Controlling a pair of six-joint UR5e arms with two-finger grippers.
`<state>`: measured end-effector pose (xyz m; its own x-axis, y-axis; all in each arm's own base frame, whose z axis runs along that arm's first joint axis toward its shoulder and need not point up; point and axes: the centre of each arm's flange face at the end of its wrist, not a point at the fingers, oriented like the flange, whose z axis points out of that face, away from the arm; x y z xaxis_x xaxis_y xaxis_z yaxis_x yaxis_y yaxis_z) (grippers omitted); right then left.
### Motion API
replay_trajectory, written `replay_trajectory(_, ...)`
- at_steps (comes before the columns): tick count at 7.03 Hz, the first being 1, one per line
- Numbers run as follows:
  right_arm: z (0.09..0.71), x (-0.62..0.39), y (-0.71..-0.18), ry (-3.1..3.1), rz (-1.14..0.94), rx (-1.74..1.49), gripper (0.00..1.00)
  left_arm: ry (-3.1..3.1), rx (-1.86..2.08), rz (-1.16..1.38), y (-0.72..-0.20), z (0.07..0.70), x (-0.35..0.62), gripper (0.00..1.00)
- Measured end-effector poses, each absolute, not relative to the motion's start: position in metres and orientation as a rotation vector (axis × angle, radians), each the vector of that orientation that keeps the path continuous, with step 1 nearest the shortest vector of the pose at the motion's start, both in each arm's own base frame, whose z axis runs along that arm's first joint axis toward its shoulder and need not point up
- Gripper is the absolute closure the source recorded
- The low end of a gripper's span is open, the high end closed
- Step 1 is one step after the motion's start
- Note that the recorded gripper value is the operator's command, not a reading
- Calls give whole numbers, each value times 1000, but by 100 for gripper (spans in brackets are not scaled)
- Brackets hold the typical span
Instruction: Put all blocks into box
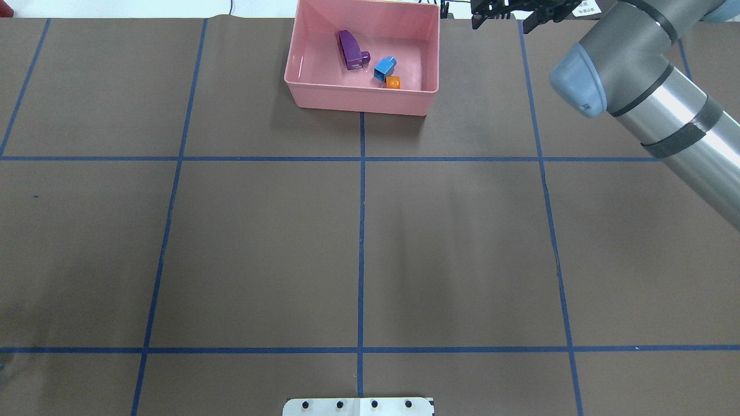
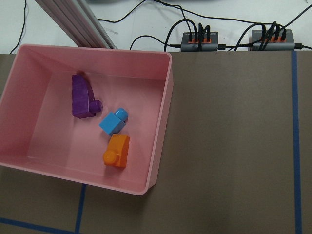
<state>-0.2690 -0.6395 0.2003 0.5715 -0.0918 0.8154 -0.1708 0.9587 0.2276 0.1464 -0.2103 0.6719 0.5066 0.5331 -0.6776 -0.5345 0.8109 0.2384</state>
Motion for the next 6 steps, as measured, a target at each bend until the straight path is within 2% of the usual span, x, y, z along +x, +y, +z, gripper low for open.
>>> replay_trajectory(3, 209, -255, -612, -955, 19, 279, 0, 822, -18, 661, -211, 673, 163, 0)
replay_trajectory(4, 212, -253, -609, -954, 18, 278, 0, 824, -28, 666, -212, 674, 173, 43)
replay_trajectory(6, 228, -244, -593, -950, 14, 277, 0, 822, -39, 667, -212, 676, 181, 100)
